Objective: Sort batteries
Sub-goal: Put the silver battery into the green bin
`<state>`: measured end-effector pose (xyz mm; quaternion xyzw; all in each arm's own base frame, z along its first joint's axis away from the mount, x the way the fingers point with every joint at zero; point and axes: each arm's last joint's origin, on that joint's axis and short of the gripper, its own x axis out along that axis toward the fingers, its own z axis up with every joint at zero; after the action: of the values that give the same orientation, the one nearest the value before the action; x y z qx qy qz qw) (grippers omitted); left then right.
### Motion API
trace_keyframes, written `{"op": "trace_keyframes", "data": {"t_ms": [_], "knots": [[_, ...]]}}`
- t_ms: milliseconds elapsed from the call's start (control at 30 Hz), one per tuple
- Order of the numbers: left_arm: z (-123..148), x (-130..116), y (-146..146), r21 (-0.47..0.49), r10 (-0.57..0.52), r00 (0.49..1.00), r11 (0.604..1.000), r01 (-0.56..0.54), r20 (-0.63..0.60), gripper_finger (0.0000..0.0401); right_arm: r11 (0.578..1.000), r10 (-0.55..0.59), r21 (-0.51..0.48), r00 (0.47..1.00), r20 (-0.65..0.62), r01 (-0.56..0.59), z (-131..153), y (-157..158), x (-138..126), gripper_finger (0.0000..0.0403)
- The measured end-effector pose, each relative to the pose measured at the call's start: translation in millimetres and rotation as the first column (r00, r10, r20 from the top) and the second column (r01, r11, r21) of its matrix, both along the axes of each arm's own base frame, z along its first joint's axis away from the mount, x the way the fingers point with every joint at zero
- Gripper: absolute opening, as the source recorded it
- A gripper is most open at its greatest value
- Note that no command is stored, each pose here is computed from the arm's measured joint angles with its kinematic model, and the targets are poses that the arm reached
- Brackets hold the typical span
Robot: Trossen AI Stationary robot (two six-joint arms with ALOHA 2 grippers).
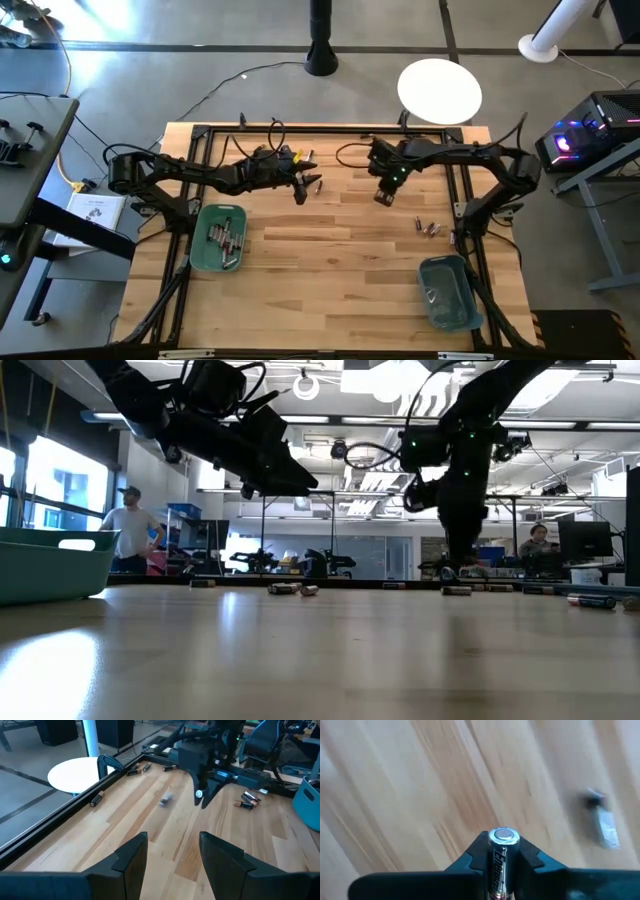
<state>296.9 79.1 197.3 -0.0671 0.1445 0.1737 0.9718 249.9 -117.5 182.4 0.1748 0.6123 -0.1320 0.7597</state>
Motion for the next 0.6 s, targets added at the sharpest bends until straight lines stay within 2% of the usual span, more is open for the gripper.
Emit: {"op": "trace_keyframes", "data": {"t_ms": [100, 200, 267, 333, 433, 533, 600], "knots": [[0, 0, 0, -0.001, 0.000, 1.000, 1.000, 0.000, 0.000, 0.0170, 1.000, 0.005, -0.007, 1.000, 0.009, -0.005, -2, 1, 0, 0.0030], [0, 0, 0, -0.001, -0.002, 1.000, 1.000, 0.002, -0.002, 0.0170, 0.996, 0.036, -0.090, 0.997, 0.075, -0.029, 1, 1, 10, 0.0030], [-1, 0, 0, 0.003, -0.004, 1.000, 1.000, 0.004, -0.013, 0.0170, 0.990, 0.080, -0.129, 0.982, 0.172, -0.059, 5, 0, 19, 0.0030], [-2, -1, 0, 0.006, -0.010, 1.000, 1.000, 0.010, -0.028, 0.0170, 0.981, 0.129, -0.185, 0.928, 0.349, -0.067, 10, 1, 32, 0.0030], [-5, -2, -2, 0.014, -0.055, 0.997, 0.998, 0.056, -0.048, 0.0170, 0.967, 0.208, -0.243, 0.763, 0.613, -0.069, 6, 7, 39, 0.0030], [-11, -6, -4, 0.022, -0.086, 0.996, 0.996, 0.087, -0.020, 0.0170, 0.968, 0.205, -0.250, 0.531, 0.822, 0.015, 1, 14, 39, 0.0030], [-15, -11, -5, 0.043, -0.104, 0.994, 0.994, 0.103, 0.018, 0.0170, 0.971, 0.187, -0.229, 0.371, 0.909, 0.073, 5, 17, 37, 0.0030]]}}
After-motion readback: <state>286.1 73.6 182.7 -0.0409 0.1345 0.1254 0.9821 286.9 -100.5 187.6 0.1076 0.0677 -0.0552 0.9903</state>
